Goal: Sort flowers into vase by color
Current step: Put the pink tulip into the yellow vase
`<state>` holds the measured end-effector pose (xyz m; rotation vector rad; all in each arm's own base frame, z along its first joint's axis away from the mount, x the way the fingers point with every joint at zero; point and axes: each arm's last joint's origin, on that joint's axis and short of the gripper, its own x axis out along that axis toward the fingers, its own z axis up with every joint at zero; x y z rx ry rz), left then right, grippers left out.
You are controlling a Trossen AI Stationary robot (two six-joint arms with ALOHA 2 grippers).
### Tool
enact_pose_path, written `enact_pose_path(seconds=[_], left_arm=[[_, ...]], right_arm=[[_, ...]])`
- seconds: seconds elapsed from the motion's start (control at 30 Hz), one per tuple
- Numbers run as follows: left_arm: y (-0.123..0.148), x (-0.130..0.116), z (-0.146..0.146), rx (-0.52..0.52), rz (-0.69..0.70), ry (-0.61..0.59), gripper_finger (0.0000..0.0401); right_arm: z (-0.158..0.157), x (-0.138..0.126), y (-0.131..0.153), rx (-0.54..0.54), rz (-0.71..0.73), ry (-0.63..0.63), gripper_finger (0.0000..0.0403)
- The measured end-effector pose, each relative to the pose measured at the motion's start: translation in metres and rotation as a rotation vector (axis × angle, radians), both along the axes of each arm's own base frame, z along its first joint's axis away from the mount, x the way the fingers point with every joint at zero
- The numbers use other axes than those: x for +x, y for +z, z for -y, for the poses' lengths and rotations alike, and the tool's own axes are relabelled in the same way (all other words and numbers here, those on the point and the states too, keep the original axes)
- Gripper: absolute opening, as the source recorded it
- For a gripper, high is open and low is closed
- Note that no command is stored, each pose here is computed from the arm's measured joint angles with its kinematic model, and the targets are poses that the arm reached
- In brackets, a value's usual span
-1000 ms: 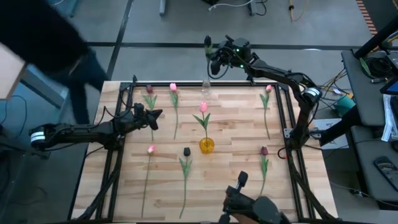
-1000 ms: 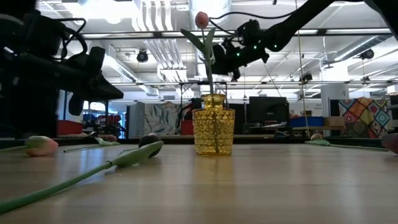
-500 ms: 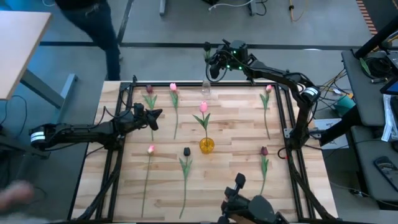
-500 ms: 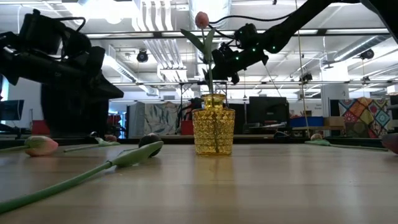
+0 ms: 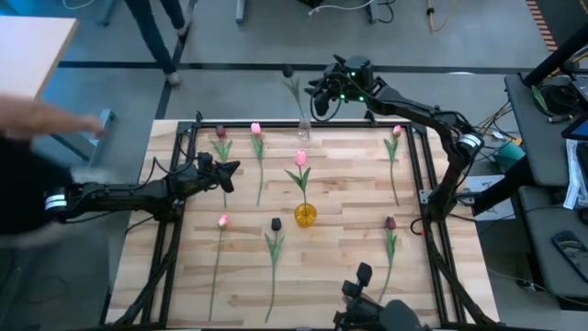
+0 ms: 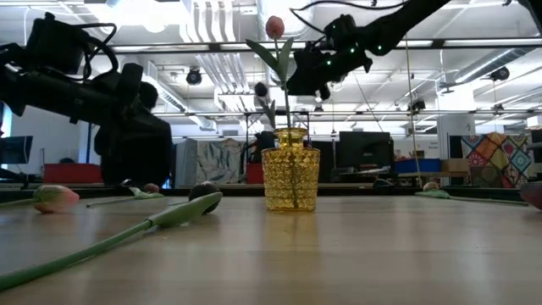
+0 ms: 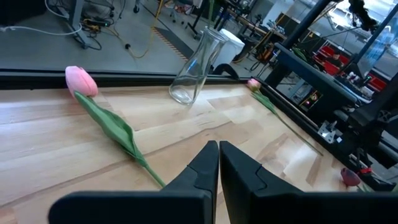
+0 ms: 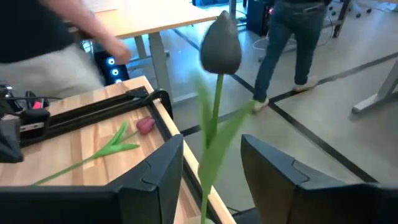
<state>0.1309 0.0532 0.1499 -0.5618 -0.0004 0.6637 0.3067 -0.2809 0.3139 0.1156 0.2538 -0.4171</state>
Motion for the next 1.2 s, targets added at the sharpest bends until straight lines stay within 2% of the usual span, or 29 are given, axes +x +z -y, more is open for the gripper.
enact_pose_path(seconds=[0.2,0.43,0.53,0.63,0.77,0.97,1.2], left_arm=[[0.000,0.000,0.000,0.000,-0.001,0.000,0.0000],[0.006,0.003,0.000,-0.007,0.006,-0.033,0.0000],[0.013,0.006,-0.002,-0.022,-0.042,-0.030,0.0000],[0.021,0.009,-0.006,-0.054,-0.118,-0.021,0.0000],[0.027,0.011,-0.014,-0.119,-0.210,-0.082,0.0000],[0.029,0.011,-0.030,-0.176,-0.220,-0.213,0.0000],[0.024,0.009,-0.045,-0.227,-0.241,-0.177,0.0000]], right_arm=[[-0.017,-0.018,0.025,0.023,-0.033,-0.012,0.0128],[-0.045,-0.047,0.045,0.072,-0.153,-0.007,0.0049],[-0.057,-0.061,0.052,0.097,-0.218,-0.020,0.0017],[-0.067,-0.073,0.054,0.116,-0.281,-0.044,0.0012],[-0.078,-0.085,0.047,0.150,-0.299,-0.053,0.0012],[-0.094,-0.102,0.023,0.241,-0.315,-0.079,0.0012],[-0.116,-0.124,-0.007,0.427,-0.330,-0.130,0.0012]])
